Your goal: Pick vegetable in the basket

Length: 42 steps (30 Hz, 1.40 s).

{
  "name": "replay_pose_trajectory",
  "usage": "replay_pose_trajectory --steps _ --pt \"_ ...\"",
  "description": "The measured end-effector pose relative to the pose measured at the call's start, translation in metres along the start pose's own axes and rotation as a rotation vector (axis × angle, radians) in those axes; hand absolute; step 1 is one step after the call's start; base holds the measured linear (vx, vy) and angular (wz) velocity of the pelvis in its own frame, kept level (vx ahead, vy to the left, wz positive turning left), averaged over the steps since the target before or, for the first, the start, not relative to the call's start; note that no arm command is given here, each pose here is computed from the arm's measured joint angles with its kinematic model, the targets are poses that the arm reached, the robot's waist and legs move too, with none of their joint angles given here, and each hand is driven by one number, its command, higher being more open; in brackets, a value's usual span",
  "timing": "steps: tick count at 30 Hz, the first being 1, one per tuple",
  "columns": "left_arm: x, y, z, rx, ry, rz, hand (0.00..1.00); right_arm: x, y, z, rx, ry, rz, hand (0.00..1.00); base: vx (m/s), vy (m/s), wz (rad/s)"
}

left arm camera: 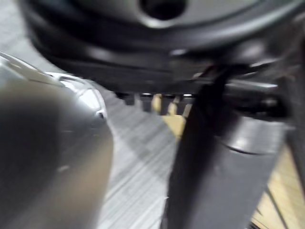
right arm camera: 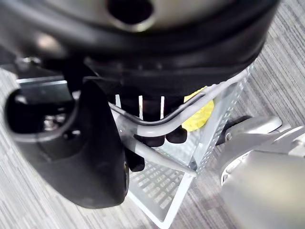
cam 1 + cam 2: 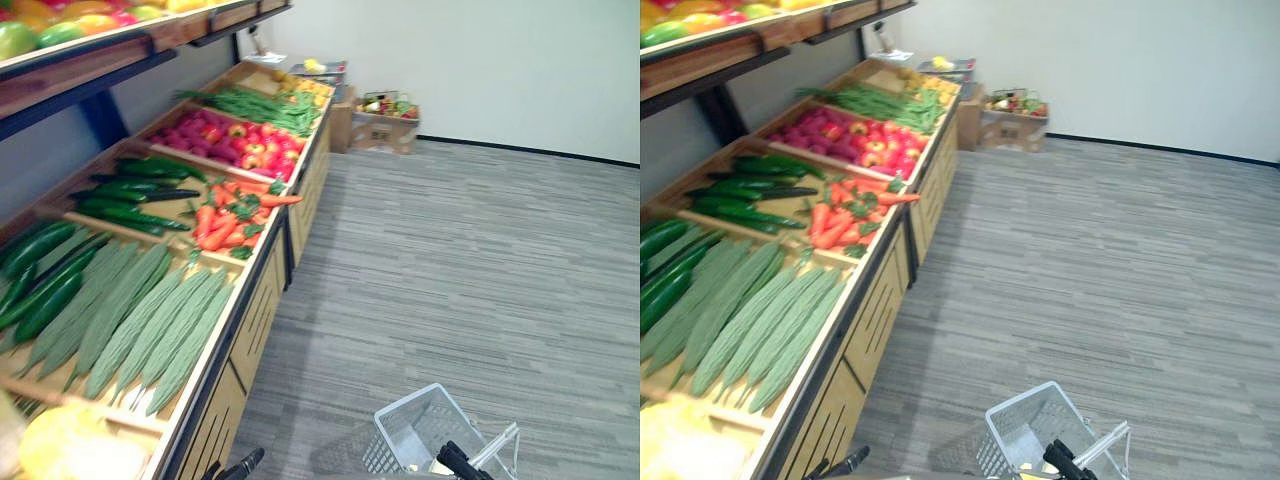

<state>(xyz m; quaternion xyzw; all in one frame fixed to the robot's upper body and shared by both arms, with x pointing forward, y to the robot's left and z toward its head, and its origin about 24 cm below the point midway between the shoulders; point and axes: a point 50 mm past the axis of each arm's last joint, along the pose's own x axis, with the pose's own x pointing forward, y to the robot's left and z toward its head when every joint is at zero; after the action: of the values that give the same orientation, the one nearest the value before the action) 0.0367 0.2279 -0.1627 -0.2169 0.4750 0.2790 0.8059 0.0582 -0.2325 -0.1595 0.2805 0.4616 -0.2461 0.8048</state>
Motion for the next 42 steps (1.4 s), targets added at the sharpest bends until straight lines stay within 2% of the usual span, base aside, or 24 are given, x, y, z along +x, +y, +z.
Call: replay_pose_trajectory --steps 3,7,16,17,23,36,40,42 --pt "-0.003 0.0 -0.018 -0.112 0.048 0.062 1.0 0.003 0.0 0.017 -0.046 -0.02 0.009 0.0 0.12 0.035 -1.59" --pt "-0.007 0.005 -0.029 -0.166 0.073 0.092 1.0 0.0 -0.007 0.005 -0.054 0.026 -0.008 0.0 0.08 0.117 -1.1" --pt "0.004 -0.015 -0.006 -0.189 0.01 0.019 1.0 -0.008 -0.019 -0.016 -0.043 0.087 -0.017 0.0 0.12 0.07 -0.25" --pt "0.01 -0.029 0.013 -0.128 -0.052 -0.045 1.0 -0.003 -0.001 -0.017 -0.17 0.093 0.069 0.0 0.0 0.0 0.0" --pt "0.01 -0.029 0.012 -0.124 -0.049 -0.045 1.0 -0.003 0.0 -0.017 -0.171 0.092 0.069 0.0 0.0 -0.001 0.01" --pt "0.003 -0.024 -0.01 0.039 0.042 -0.054 1.0 0.005 0.01 -0.012 -0.167 0.119 -0.019 0.0 0.08 -0.043 -0.07" --pt "0.004 -0.027 -0.005 0.102 0.037 -0.085 1.0 0.01 0.019 0.007 -0.176 0.041 0.006 0.0 0.01 0.037 -0.13" --pt "0.006 -0.02 0.006 0.151 0.012 -0.079 1.0 0.01 0.02 0.015 -0.136 -0.005 0.005 0.0 0.02 0.086 0.37"
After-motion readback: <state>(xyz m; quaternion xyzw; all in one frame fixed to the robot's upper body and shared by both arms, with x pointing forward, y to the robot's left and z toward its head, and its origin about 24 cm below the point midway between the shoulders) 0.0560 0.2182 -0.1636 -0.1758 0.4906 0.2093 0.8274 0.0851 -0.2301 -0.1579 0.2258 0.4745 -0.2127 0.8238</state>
